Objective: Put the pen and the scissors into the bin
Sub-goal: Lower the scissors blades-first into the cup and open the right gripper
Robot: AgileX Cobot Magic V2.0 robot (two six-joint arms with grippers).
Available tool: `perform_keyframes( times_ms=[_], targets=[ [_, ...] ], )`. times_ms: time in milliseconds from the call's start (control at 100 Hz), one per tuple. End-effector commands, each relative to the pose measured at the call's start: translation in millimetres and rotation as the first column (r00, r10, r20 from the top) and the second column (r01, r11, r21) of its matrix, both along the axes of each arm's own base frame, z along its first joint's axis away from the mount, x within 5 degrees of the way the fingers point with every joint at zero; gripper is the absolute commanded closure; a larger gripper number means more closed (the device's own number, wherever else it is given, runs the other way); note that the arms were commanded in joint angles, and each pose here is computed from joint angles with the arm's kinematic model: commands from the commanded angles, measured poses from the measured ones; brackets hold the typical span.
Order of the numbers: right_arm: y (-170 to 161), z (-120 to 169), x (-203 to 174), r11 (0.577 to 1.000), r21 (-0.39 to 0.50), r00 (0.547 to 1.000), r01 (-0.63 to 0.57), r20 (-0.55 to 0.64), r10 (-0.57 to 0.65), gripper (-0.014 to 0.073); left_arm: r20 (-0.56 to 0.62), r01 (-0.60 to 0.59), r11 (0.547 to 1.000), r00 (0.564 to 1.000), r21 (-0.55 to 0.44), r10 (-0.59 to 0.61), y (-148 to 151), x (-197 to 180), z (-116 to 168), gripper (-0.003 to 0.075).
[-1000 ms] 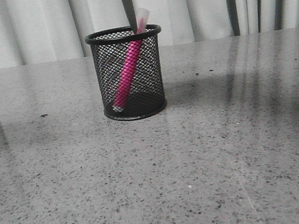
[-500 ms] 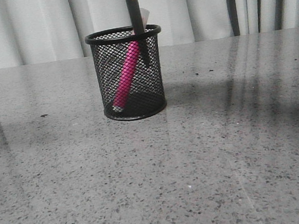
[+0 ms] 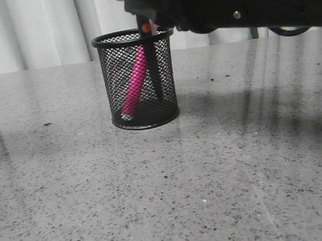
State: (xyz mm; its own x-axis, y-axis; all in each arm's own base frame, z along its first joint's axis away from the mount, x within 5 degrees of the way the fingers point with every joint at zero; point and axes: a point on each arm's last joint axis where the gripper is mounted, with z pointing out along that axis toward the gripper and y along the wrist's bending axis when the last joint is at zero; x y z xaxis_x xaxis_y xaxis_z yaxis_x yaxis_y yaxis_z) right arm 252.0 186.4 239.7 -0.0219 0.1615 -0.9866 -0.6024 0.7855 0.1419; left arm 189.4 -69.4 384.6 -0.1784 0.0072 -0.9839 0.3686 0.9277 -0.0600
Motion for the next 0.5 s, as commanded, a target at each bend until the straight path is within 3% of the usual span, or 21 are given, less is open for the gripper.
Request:
perform_keyframes(
  times_ms=[0, 160, 380, 490],
  targets=[
    [2.2, 23.3, -4.1, 0.996, 0.075, 0.99, -0.038, 0.141, 0.027, 0.0659, 0.096, -0.022, 0.999, 0.995, -0.041, 0.026, 3.3, -2.9, 17.4, 0.0386],
    [2.8, 23.5, -4.6, 0.996, 0.071, 0.989, -0.046, 0.147, 0.035, 0.0628, 0.096, -0.022, 0.999, 0.995, -0.041, 0.026, 3.3, -2.9, 17.4, 0.0386],
    [2.9, 23.4, -4.7, 0.996, 0.07, 0.988, -0.047, 0.148, 0.036, 0.0358, 0.096, -0.022, 0.999, 0.995, -0.041, 0.026, 3.3, -2.9, 17.4, 0.0386],
    [2.8, 24.2, -4.9, 0.996, 0.074, 0.987, -0.048, 0.154, 0.036, 0.0336, 0.096, -0.022, 0.999, 0.995, -0.041, 0.026, 3.3, -2.9, 17.4, 0.0386]
  ],
)
